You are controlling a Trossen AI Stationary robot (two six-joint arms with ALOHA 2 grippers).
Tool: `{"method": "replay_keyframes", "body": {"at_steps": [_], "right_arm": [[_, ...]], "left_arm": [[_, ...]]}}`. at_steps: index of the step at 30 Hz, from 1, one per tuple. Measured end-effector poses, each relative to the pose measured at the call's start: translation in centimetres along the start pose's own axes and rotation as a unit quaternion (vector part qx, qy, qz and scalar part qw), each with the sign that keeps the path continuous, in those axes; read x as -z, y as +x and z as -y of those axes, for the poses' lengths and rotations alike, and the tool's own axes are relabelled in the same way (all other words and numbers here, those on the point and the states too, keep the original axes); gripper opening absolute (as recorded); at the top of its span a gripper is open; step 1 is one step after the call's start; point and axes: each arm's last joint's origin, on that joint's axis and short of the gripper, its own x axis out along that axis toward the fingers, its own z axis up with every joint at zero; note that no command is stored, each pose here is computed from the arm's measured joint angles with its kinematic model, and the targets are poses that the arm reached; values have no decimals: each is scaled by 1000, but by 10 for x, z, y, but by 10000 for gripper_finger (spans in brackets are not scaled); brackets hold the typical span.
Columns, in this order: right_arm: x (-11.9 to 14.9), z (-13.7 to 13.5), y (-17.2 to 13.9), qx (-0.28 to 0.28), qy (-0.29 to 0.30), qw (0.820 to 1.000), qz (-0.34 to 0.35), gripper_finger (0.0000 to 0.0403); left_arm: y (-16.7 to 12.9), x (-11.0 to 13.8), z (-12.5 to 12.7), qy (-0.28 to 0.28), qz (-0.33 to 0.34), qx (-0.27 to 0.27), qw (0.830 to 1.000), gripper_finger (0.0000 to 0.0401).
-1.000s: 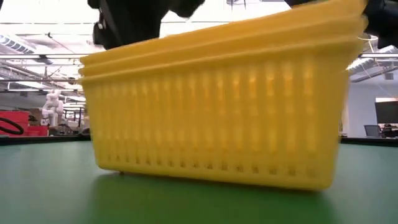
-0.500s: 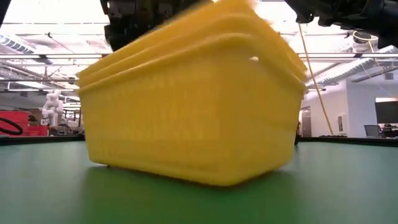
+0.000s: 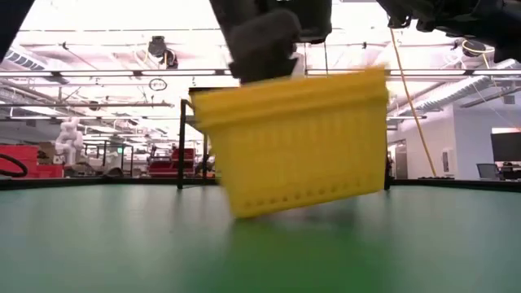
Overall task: Stack baskets on shelf by color
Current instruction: Put the stacked yellow bins on the shelf
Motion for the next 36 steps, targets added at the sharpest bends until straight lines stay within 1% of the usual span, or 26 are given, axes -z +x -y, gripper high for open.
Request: {"method": "replay_keyframes", "body": {"at_steps": [2,6,9,11,13,16,19,22,25,29,31,33,36], "right_arm": [[0,0,0,0,-1,1000,0,148],[0,0,0,0,-2,1000,0,148],[0,0,0,0,-3,1000,0,148],[0,0,0,0,-5,1000,-1,148],[0,0,0,3,-6,1000,0,148],[-2,3,-1,32,-6,999,-8,148],[-2,6,-3,70,5,997,-19,148],[-2,6,-3,77,13,997,-25,148],[-3,6,-4,76,17,997,-23,148],[-4,7,-4,80,31,996,-14,148],[-5,7,-4,83,40,996,-7,148],[-6,8,-4,84,44,996,-4,148],[-6,8,-4,84,46,995,-3,148]], "left_arm": [[-2,-5,-12,-2,7,-1,1000,79],[-4,-12,-31,-21,12,24,999,111],[-7,-16,-36,-54,17,36,998,145],[-11,-20,-34,-68,23,55,996,169],[-19,-23,-26,-79,23,80,993,189],[-32,-27,-5,-73,34,105,991,209],[-39,-24,18,-56,38,115,991,214],[-45,-22,43,-56,57,126,989,212],[-47,-18,67,-52,78,123,988,208],[-47,-12,92,-47,126,96,986,202],[-46,-9,99,-45,140,83,986,199],[-44,-4,103,-42,136,77,987,196],[-38,3,105,-56,124,75,988,195]]}}
